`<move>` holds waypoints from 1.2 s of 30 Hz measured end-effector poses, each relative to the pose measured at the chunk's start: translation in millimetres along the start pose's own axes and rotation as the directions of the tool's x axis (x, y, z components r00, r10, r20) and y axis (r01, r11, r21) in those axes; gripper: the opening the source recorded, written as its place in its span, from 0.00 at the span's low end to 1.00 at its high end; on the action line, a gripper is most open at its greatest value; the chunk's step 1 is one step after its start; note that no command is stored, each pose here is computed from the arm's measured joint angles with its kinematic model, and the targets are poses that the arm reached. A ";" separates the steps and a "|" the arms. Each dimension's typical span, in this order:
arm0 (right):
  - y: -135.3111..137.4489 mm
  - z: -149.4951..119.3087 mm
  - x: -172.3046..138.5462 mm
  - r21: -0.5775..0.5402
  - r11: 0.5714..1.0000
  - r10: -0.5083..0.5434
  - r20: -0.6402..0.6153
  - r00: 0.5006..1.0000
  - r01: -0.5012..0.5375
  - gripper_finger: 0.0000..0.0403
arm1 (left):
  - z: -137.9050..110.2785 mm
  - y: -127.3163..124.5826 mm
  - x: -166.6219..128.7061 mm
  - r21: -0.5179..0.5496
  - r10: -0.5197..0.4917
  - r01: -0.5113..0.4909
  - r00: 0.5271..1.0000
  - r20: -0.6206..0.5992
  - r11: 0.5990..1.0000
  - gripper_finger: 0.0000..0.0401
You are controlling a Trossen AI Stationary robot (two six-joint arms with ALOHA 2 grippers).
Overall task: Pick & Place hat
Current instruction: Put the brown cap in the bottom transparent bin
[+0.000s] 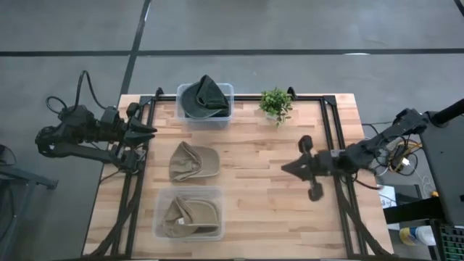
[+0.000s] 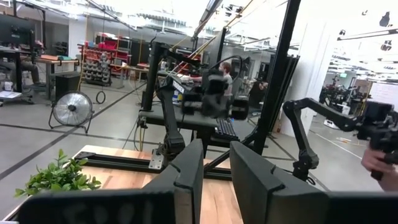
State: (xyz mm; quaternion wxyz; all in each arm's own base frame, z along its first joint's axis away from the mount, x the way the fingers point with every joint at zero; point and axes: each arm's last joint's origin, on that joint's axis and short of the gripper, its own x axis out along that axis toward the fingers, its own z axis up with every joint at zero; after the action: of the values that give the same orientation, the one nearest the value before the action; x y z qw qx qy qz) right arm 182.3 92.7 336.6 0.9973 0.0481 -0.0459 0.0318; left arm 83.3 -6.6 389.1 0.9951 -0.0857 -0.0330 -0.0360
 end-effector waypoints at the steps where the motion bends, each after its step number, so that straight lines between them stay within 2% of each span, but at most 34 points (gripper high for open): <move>1: -4.6 -5.7 2.4 0.015 1.000 -0.024 -0.013 1.000 0.025 0.03 | 0.0 0.0 0.0 0.000 0.000 0.000 1.000 0.000 1.000 0.18; 5: -24.4 -32.5 17.0 0.070 0.988 -0.133 -0.091 0.987 0.140 0.03 | -2.2 0.4 0.9 0.000 0.001 -0.001 1.000 -0.006 1.000 0.18; 11: -45.4 -62.4 42.6 0.106 0.962 -0.228 -0.202 0.952 0.253 0.03 | -10.6 1.7 4.4 -0.014 0.006 -0.007 0.999 -0.035 1.000 0.18; 14: -51.8 -72.8 60.5 0.110 0.958 -0.231 -0.251 0.940 0.265 0.03 | -15.4 2.5 6.2 -0.026 0.009 -0.010 0.999 -0.052 1.000 0.18; 17: -59.6 -86.6 82.2 0.154 0.936 -0.260 -0.309 0.915 0.318 0.03 | -18.1 2.9 7.5 -0.036 0.010 -0.012 0.998 -0.060 0.999 0.18; 20: -70.4 -101.0 106.4 0.166 0.934 -0.240 -0.369 0.898 0.318 0.05 | -19.6 3.2 8.4 -0.046 0.011 -0.014 0.998 -0.064 0.999 0.18; 24: -90.7 -118.8 133.8 0.208 0.931 -0.183 -0.443 0.878 0.299 0.15 | -19.8 3.2 8.8 -0.050 0.012 -0.015 0.998 -0.065 0.999 0.18; 31: -131.1 -139.8 172.2 0.340 0.876 -0.134 -0.511 0.849 0.343 0.42 | -19.8 3.2 8.9 -0.087 0.011 -0.017 0.998 -0.065 0.996 0.18; 36: -152.6 -154.4 192.2 0.318 0.856 -0.143 -0.612 0.778 0.407 0.55 | -19.8 3.2 9.0 -0.094 0.012 -0.018 0.998 -0.065 0.995 0.18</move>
State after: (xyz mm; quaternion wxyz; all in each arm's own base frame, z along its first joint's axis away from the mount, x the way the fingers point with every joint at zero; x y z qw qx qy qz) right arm 397.3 -32.3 187.5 0.9215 0.2633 0.2687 -0.0960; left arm 93.7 -7.5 369.7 0.9907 -0.1320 0.0017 -0.0330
